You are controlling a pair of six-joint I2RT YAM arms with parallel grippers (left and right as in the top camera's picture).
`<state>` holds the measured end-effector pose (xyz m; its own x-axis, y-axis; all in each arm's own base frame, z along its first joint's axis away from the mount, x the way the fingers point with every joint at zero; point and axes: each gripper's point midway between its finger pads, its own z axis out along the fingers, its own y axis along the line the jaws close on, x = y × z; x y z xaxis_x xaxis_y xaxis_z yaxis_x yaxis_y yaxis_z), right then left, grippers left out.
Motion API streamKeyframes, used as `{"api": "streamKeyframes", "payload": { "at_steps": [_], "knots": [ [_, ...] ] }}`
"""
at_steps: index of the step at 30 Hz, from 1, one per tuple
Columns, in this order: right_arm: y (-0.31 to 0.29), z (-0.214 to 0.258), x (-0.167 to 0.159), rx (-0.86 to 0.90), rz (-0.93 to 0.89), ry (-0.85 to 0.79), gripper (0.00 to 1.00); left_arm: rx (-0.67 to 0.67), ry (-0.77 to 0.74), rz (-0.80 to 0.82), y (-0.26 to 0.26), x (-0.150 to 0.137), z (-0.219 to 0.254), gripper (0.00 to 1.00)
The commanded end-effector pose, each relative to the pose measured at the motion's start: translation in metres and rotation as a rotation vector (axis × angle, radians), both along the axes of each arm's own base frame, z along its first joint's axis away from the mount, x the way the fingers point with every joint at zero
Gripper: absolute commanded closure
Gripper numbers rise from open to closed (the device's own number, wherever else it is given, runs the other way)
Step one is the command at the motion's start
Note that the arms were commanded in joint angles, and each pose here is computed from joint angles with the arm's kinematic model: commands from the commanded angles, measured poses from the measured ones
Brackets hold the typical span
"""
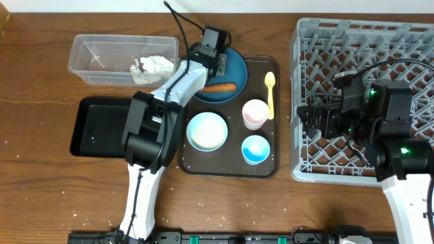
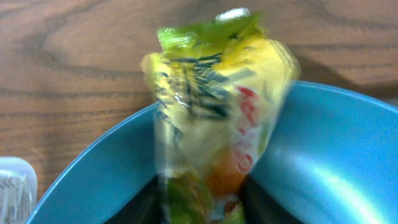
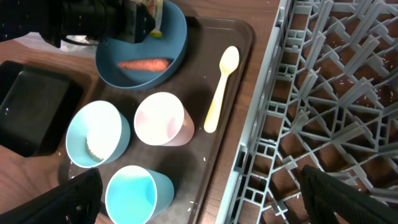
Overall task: Sort waste into correct bins and load items into the dishwasher rack
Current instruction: 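Return the left gripper to the plate and grasp the snack wrapper, then carry the wrapper with the left gripper and release it into the clear bin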
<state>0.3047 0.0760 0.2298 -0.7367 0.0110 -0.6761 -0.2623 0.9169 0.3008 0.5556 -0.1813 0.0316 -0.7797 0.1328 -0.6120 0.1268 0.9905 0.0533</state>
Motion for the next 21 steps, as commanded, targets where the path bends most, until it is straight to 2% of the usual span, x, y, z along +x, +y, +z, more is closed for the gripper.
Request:
{"api": "streamKeyframes", "payload": {
  "at_steps": [1, 3, 10, 21],
  "knots": [
    [0.002, 0.007, 0.001, -0.001, 0.005, -0.015, 0.01, 0.012, 0.008, -0.010, -0.002, -0.003, -0.004, 0.76],
    [0.002, 0.007, 0.001, -0.001, 0.005, -0.015, 0.01, 0.011, 0.008, -0.009, -0.002, -0.003, -0.004, 0.93],
    [0.002, 0.006, 0.001, -0.001, 0.005, -0.015, 0.01, -0.038, 0.012, 0.055, 0.000, -0.009, 0.016, 0.94],
    [0.002, 0.007, 0.002, 0.000, 0.005, -0.019, 0.01, -0.102, -0.134, 0.108, 0.021, -0.034, 0.158, 0.94]
  ]
}}
